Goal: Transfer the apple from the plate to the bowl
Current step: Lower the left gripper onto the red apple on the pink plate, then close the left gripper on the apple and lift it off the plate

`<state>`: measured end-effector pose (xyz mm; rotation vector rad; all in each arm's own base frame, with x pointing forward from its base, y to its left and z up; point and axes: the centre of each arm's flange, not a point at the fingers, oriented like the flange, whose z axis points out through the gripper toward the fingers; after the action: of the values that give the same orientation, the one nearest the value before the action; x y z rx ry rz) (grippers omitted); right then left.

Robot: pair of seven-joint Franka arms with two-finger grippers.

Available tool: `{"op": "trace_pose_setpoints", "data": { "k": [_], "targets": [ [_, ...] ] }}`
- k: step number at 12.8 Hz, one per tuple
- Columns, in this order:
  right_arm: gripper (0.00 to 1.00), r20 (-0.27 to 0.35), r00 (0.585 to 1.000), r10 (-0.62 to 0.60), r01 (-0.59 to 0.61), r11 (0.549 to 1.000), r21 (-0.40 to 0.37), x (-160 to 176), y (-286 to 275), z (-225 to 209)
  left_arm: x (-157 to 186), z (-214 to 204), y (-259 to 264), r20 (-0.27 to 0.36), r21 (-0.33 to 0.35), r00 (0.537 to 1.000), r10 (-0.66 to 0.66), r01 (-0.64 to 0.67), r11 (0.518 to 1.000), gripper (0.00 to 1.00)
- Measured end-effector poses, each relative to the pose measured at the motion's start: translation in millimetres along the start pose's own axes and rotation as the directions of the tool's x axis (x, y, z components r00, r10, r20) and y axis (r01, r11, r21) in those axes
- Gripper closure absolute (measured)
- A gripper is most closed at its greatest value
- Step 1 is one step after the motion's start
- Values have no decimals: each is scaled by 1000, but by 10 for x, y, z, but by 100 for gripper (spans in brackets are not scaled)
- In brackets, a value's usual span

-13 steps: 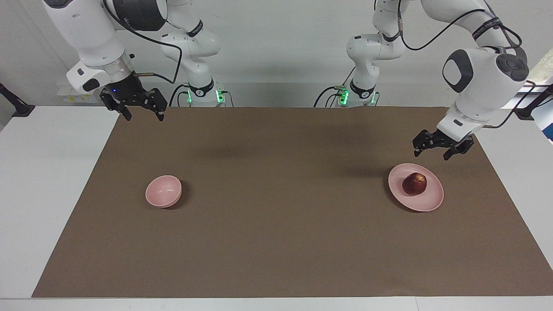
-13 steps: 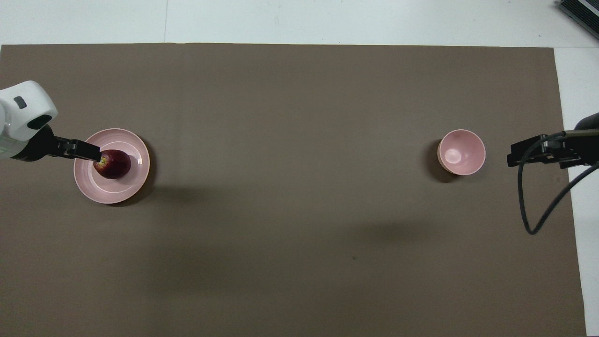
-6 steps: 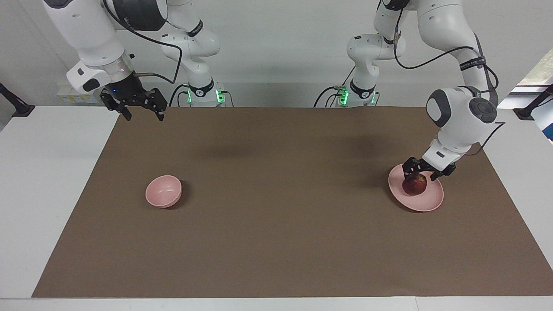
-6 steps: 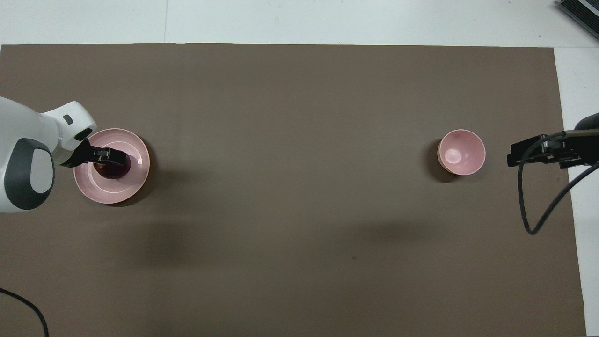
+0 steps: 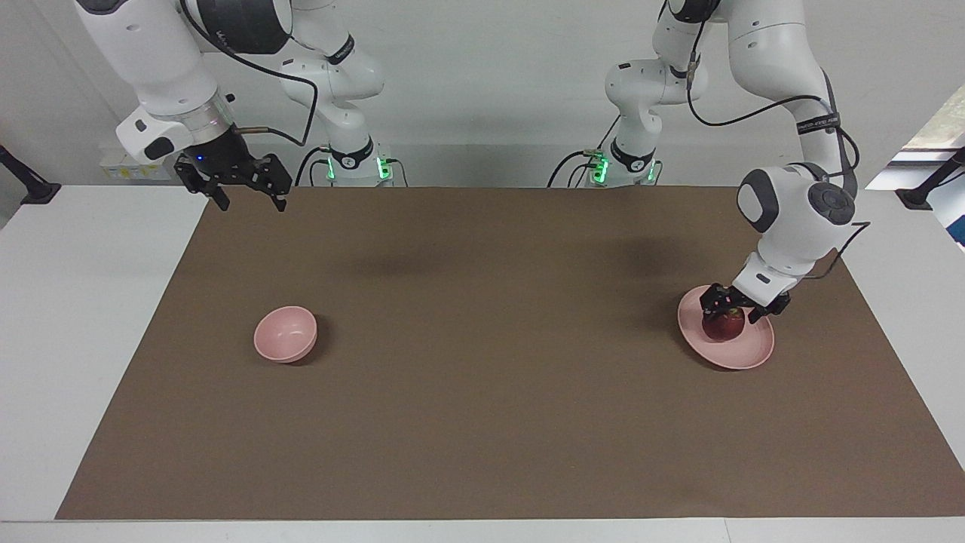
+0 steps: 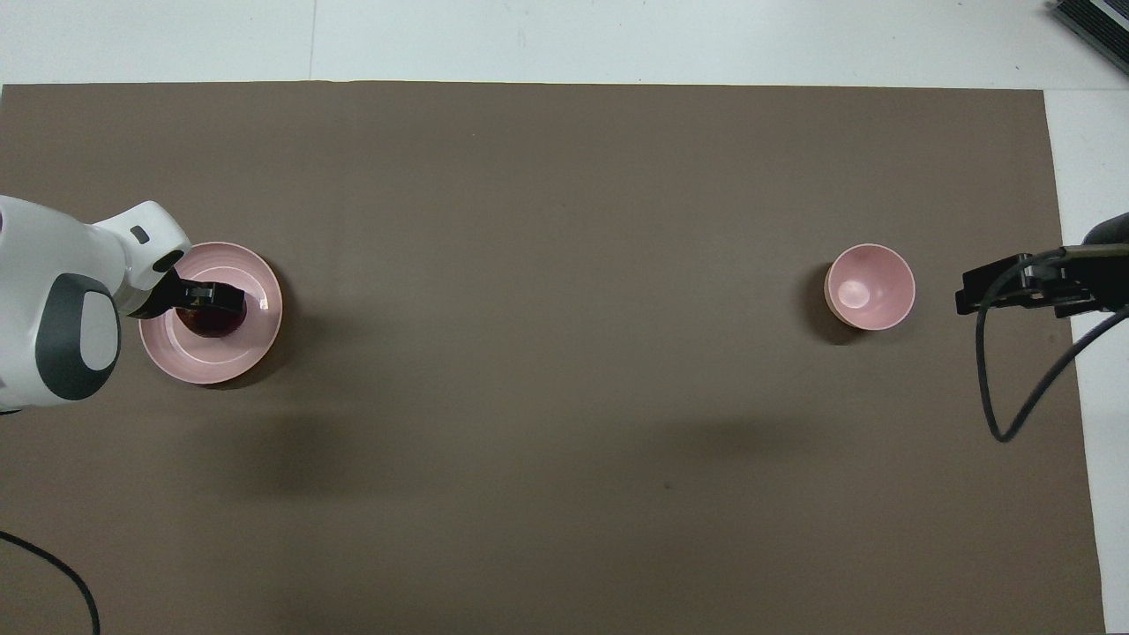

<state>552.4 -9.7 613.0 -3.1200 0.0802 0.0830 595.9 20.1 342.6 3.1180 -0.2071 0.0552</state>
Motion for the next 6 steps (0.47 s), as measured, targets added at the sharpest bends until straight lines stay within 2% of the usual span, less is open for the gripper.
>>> {"op": "trace_pose_setpoints", "data": {
  "k": [3, 5, 6],
  "targets": [
    [0, 0, 1000, 0, 0, 1000, 0, 0, 0, 0, 9, 93, -4, 4, 0, 1000, -4, 4, 1000, 0],
    [0, 0, 1000, 0, 0, 1000, 0, 0, 0, 0, 16, 104, -1, 3, -1, 1000, -5, 5, 1000, 20],
    [0, 0, 1000, 0, 0, 1000, 0, 0, 0, 0, 15, 107, -3, 4, -1, 1000, -6, 6, 1000, 20]
  ]
}}
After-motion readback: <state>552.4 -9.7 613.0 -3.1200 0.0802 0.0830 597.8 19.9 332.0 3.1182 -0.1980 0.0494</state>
